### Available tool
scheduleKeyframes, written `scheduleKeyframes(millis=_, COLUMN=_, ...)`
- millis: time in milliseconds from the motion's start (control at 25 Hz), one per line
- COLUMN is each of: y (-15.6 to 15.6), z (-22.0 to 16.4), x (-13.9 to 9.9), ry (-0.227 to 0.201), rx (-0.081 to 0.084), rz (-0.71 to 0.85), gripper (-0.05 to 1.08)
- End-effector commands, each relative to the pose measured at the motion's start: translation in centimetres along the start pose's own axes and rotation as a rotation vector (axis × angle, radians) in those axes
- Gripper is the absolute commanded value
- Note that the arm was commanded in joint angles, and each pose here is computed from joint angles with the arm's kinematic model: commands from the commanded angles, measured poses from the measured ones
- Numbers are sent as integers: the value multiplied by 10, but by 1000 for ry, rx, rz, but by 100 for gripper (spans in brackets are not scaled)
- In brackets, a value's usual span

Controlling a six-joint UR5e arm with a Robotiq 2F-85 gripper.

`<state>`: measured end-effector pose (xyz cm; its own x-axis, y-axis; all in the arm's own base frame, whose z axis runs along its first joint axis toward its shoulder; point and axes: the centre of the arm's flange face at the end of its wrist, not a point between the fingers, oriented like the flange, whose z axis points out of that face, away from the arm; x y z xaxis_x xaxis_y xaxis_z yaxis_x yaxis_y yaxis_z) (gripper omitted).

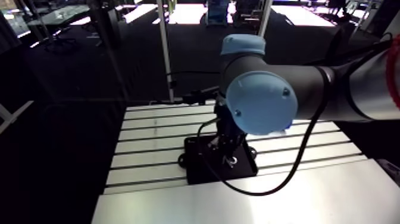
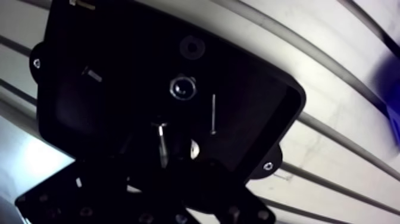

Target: Pick up the M10 bolt from the tray and put it into the blue bin.

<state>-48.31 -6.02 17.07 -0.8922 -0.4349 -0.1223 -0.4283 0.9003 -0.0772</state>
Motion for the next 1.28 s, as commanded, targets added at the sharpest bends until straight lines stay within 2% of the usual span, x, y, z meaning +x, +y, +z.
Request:
scheduleKeyframes(millis=40, y=0, z=3, x=-1, ry=-6, rx=5, rz=1, gripper=62)
scheduleKeyframes(millis=360, y=0, z=4, x=-1, ry=-8, rx=4, rz=1, gripper=63)
scheduleKeyframes(millis=440, y=0, z=4, x=-1, ry=-10, rx=2, rz=0, gripper=68)
scheduleKeyframes(millis=600, y=0, z=4, x=-1, ry=-10, rx=-1, rz=0, gripper=71)
scheduleKeyframes(millis=720, y=1, z=3, x=0, ry=-1, rx=-9, rz=0, gripper=73)
scheduleKeyframes(millis=1280, y=0, z=8, x=-1, ry=-12, rx=-3, rz=0, gripper=74)
